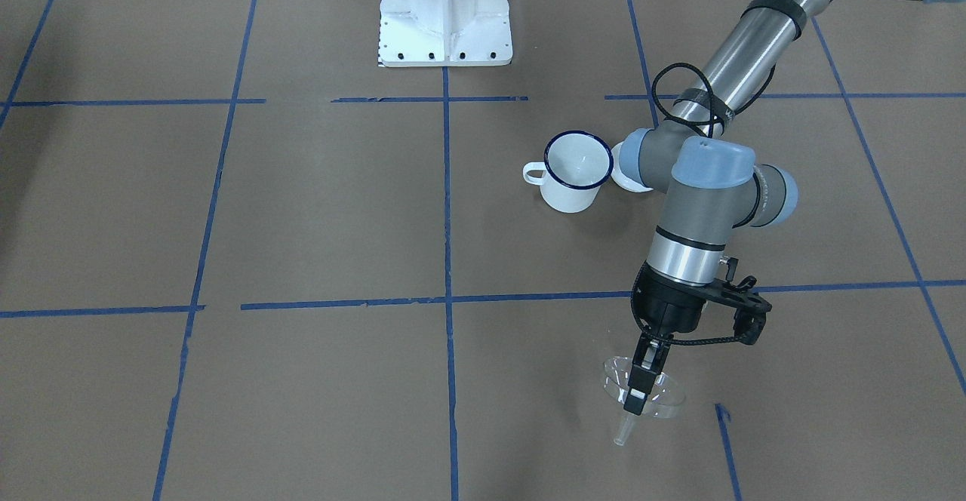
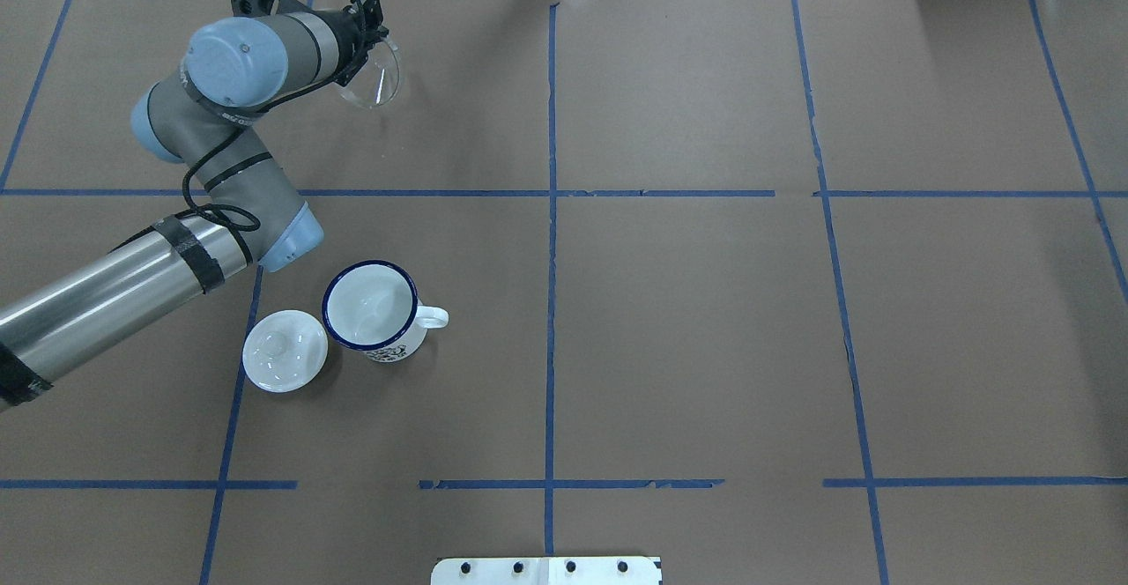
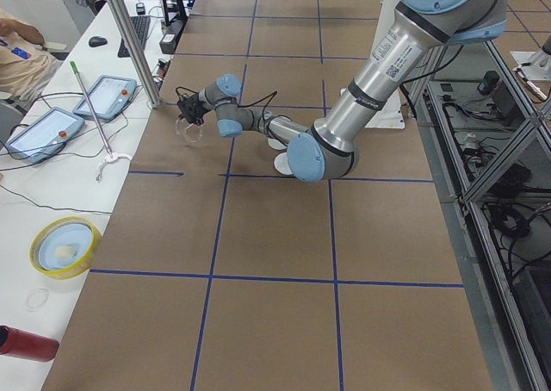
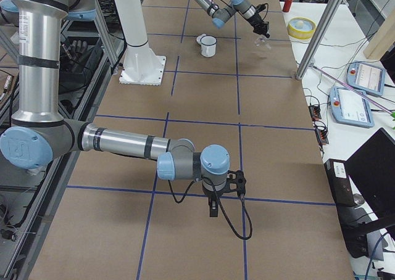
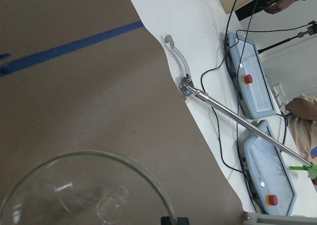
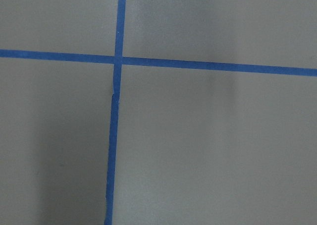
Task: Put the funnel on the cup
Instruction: 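Lift the funnel and carry it over the open mug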
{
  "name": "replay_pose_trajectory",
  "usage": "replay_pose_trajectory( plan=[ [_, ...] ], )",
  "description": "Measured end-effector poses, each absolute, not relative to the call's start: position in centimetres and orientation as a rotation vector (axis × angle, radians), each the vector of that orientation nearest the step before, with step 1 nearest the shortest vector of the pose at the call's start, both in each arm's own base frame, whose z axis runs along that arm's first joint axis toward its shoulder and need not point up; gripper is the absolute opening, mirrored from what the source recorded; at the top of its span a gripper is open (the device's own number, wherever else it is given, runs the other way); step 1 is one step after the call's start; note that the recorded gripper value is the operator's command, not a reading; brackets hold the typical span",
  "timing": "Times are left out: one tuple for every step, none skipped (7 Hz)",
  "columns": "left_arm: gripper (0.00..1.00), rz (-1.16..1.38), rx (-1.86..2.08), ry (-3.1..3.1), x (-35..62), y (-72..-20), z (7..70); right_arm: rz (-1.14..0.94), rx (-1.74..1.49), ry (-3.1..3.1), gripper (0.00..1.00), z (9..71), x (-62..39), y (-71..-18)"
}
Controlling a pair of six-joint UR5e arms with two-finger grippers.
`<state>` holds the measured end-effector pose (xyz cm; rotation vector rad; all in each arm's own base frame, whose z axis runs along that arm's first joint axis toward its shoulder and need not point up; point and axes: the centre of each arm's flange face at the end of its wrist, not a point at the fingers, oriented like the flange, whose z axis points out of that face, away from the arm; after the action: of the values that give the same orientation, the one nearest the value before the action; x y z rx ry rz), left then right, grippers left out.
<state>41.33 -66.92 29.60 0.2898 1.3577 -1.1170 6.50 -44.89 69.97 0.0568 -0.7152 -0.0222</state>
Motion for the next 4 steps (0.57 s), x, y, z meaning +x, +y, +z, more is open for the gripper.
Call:
replay_pose_trajectory(
  plan=[
    [0.00,-1.078,0.272,1.393,39.5,-65.9,26.0,-0.022,0.057,-0.715,1.00,70.0,6.5,-44.9],
    [0.00,-1.051,0.237,1.394,37.7,-64.2,21.8,-0.022,0.057,-0.715,1.00,70.0,6.5,-44.9],
    [0.00,-1.002,0.204,1.348,35.6,-61.4,17.2,-0.022,0.057,-0.715,1.00,70.0,6.5,-44.9],
    [0.00,-0.917,0.191,1.264,33.3,-57.9,13.3,-0.022,0.057,-0.715,1.00,70.0,6.5,-44.9]
  ],
)
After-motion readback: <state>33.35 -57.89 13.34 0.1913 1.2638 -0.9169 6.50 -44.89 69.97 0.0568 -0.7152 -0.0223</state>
